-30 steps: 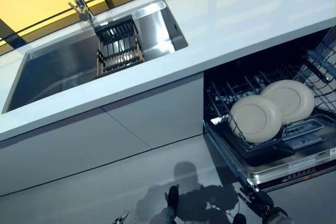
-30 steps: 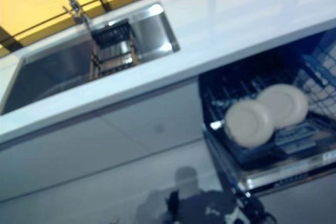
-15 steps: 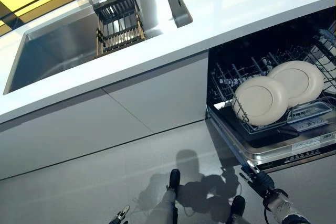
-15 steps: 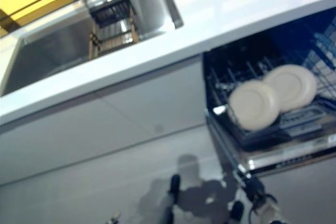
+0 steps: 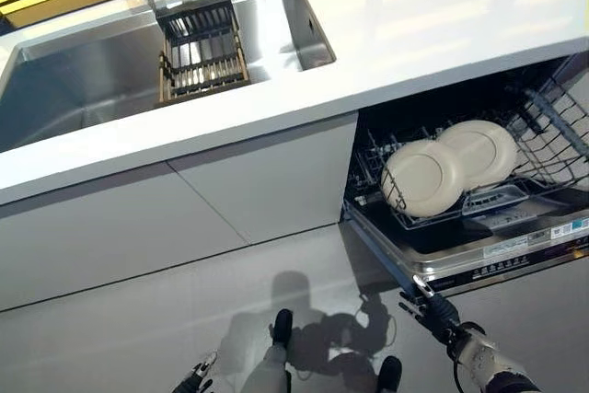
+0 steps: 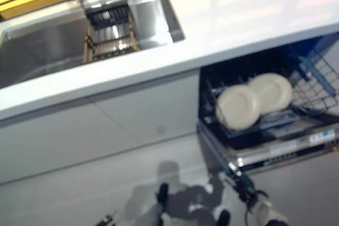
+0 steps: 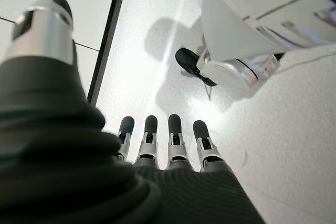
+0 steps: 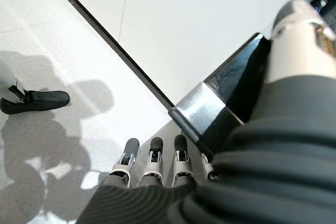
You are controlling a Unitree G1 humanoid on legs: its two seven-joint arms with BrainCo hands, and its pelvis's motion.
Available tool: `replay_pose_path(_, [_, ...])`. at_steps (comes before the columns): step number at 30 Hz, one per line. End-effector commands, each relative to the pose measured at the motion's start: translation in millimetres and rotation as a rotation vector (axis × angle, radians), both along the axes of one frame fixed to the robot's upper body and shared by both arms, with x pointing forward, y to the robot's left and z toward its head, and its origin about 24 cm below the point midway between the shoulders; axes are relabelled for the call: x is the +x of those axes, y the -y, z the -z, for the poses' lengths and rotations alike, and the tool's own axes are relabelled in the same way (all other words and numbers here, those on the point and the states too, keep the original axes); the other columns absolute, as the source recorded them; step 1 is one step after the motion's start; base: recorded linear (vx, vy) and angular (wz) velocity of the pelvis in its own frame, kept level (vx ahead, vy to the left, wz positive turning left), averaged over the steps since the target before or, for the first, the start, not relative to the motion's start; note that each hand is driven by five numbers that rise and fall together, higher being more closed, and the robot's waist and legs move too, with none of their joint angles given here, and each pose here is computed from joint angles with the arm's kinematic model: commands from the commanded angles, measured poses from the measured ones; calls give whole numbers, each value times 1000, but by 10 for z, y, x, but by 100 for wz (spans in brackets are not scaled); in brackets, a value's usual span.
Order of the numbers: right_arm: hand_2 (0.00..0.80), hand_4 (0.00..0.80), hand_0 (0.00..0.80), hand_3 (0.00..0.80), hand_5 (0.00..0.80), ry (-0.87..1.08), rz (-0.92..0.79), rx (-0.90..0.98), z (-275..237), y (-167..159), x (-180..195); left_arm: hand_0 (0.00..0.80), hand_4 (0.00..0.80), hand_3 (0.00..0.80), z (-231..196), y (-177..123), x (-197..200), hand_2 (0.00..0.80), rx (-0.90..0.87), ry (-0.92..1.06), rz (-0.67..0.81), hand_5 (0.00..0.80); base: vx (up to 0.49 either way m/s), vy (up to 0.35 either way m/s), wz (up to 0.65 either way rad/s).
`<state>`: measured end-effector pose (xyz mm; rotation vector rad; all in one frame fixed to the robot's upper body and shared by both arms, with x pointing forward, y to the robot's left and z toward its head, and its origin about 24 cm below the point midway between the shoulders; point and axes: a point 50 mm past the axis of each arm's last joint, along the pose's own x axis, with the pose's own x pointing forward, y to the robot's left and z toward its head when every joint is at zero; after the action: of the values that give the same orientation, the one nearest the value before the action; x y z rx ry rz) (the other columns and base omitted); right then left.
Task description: Take plates into dishwasher
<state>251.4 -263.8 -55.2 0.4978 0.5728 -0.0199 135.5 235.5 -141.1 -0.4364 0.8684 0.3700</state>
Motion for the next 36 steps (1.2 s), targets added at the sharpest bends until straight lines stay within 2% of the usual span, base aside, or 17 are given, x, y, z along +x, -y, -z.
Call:
replay_pose_path(1, [0,0,0,0,0,742,52,-80,-1793,186,984,0,0,0,-54,-247,5,0,114,-48,46,0,140,-49,10])
replay_pose_path(12, [0,0,0,0,0,677,52,-113,-1709,279,900,0,0,0,11,-349,-251,0,155,-151,36,0,113,-15,8])
replay_pose_path(23, [0,0,0,0,0,501,-17,-218,-1301,242,772,0,0,0,50,-361,-378,0,164,-195,57,0,38,2,-1])
replay_pose_path(29, [0,0,0,0,0,331,-107,-277,-883,73,605,0,0,0,72,-325,-401,0,161,-203,32,0,-7,30,-6])
replay_pose_path(32, [0,0,0,0,0,131,-174,-234,-344,-98,267,0,0,0,91,-271,-385,0,160,-213,2,0,-13,16,-2])
replay_pose_path(36, [0,0,0,0,0,-10,-235,-189,52,-254,-38,0,0,0,112,-226,-385,0,157,-226,-13,0,-8,22,-12])
